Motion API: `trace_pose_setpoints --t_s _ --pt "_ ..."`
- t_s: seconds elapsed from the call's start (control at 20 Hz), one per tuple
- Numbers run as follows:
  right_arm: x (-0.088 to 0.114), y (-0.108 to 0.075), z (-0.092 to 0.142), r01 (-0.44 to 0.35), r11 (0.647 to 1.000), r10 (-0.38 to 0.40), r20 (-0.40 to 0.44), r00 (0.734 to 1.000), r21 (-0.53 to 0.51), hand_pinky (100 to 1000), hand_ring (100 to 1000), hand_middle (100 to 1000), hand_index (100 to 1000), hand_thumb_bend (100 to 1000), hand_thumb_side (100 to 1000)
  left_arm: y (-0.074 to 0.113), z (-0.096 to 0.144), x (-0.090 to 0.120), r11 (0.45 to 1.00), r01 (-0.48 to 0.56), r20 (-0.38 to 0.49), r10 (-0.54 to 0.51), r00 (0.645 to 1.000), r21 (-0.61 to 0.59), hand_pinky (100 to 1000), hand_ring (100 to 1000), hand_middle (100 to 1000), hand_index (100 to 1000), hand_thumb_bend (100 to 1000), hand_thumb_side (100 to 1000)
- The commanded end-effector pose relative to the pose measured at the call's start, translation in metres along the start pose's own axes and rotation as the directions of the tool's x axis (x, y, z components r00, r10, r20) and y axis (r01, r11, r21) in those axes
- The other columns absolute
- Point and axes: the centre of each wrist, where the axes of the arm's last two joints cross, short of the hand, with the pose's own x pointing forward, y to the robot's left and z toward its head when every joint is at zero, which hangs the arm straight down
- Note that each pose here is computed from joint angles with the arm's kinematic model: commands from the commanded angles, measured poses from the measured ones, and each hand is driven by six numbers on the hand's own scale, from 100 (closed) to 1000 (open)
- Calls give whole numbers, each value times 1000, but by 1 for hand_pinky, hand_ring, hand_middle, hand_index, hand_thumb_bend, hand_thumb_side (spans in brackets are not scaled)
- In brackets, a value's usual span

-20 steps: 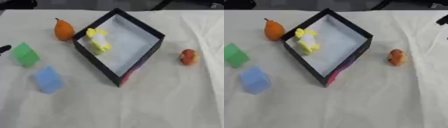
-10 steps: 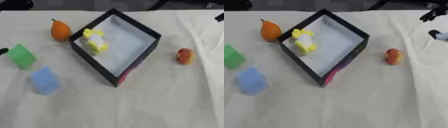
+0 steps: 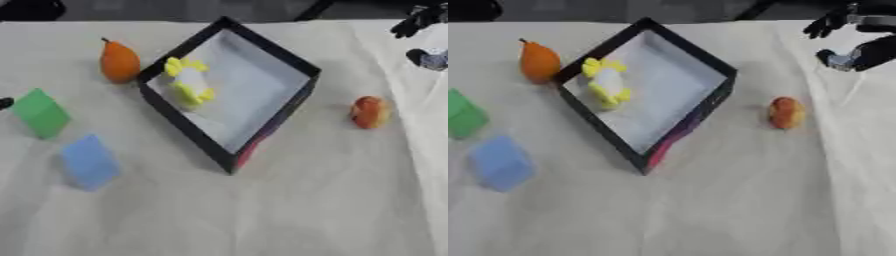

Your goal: Pick up objects on the table and place them in the box.

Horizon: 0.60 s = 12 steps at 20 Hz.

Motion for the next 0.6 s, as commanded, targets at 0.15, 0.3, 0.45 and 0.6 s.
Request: trace_pose_setpoints --t_s 0.15,0.3,0.45,0.6 --pt "-2 -4 9 -48 993 33 138 990 111 888 806 767 902 100 368 0 -4 9 1000 19 27 -18 999 -23 794 1000 813 833 145 817" --pt "2 0 11 13 993 -31 145 989 119 906 805 760 901 103 495 0 -5 9 999 20 26 -20 999 -30 794 1000 813 833 144 817" --pt "9 1 11 68 989 -88 156 984 131 916 803 757 899 222 520 0 -5 9 999 21 27 -20 999 -32 794 1000 813 834 144 818" --pt "21 -2 11 106 987 -125 157 980 123 920 796 751 895 206 529 -1 -5 8 999 22 26 -21 999 -36 795 1000 812 834 144 821"
